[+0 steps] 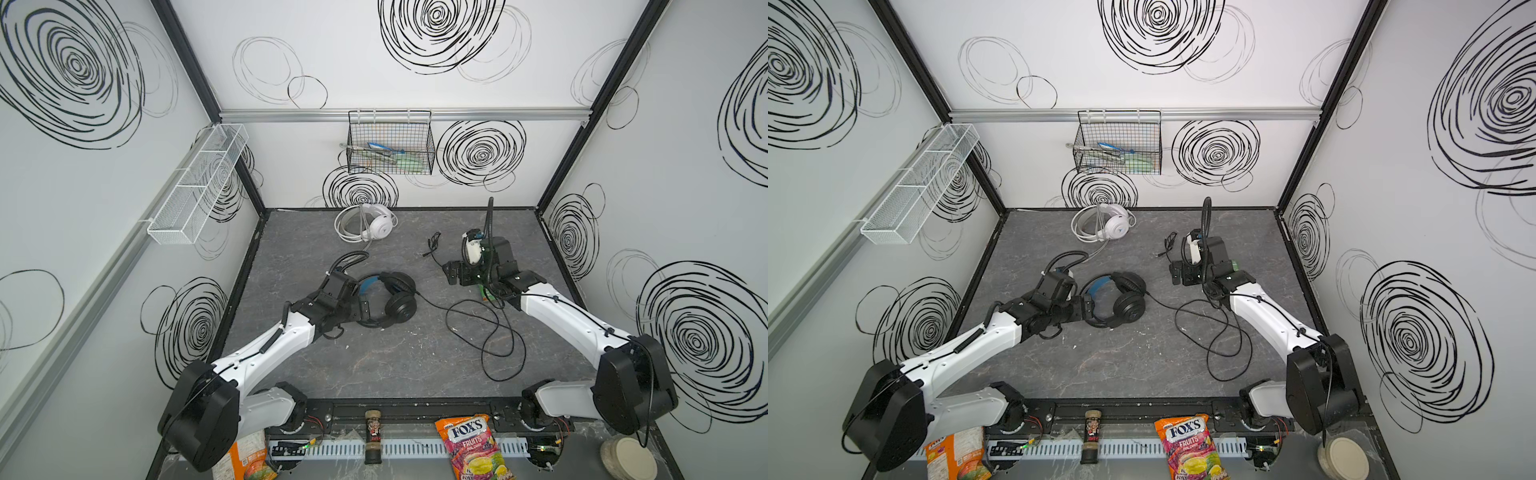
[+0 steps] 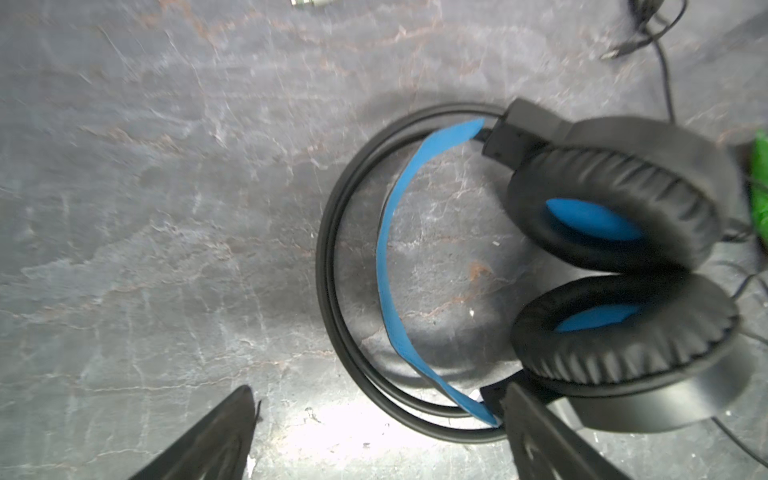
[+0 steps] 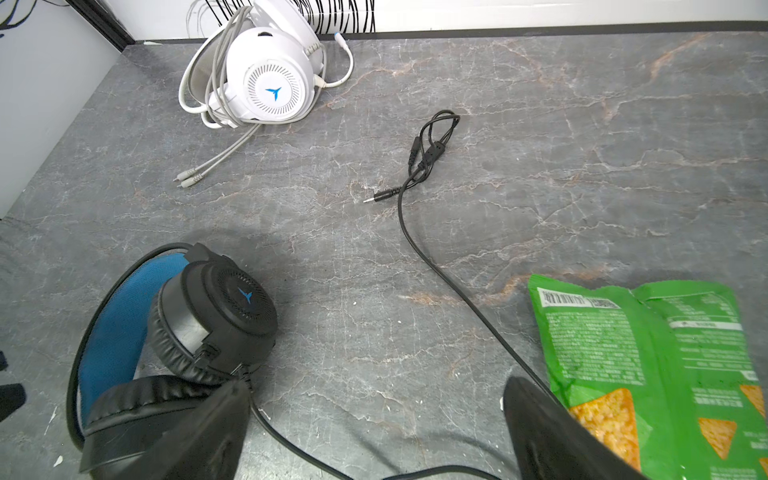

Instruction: Wrap the headphones

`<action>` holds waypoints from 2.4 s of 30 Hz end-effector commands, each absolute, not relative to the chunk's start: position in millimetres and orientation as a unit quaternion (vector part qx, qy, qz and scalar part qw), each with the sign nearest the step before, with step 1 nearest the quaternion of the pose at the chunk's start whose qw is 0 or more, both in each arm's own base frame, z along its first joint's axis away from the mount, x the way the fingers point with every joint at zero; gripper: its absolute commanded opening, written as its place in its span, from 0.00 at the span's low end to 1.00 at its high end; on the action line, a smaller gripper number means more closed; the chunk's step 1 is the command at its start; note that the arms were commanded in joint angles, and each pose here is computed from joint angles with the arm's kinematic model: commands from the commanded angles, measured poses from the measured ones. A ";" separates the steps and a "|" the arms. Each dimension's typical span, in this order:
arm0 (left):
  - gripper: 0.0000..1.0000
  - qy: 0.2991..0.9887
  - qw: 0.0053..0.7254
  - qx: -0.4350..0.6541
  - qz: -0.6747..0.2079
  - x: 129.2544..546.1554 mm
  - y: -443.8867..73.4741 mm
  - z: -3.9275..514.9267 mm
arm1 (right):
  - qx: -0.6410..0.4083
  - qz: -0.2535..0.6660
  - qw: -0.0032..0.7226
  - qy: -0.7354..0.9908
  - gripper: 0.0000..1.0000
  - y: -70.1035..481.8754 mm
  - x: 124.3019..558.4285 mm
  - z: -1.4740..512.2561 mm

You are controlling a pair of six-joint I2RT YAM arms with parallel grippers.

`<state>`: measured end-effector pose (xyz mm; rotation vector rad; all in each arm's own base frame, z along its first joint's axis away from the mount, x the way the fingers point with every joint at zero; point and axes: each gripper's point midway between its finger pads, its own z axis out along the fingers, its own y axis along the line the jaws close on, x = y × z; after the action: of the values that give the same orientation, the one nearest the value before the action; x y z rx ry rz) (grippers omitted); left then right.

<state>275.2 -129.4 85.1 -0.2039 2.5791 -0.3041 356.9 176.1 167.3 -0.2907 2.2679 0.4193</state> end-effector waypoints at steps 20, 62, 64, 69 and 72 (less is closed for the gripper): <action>0.97 0.962 0.255 -0.080 -0.050 331.9 -132.5 40.1 | -0.124 0.180 0.412 0.884 0.99 188.4 361.5 181.8; 0.14 0.952 0.298 -0.063 -0.040 353.6 -134.0 80.8 | -0.114 0.175 0.429 0.879 0.99 179.8 358.8 204.2; 0.11 0.948 0.308 -0.063 -0.043 355.7 -132.0 93.3 | -0.113 0.171 0.434 0.877 0.98 175.7 358.1 207.2; 0.00 0.935 0.343 -0.070 -0.053 360.3 -119.6 143.1 | -0.108 0.166 0.449 0.871 0.97 150.2 353.5 216.1; 0.00 0.922 0.373 -0.080 -0.061 362.6 -108.5 180.1 | -0.123 0.177 0.467 0.858 0.97 147.0 342.2 228.4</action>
<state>348.8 -114.5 123.6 -0.1725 2.4995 -0.0945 355.4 148.0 218.6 -0.2474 2.1392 0.4133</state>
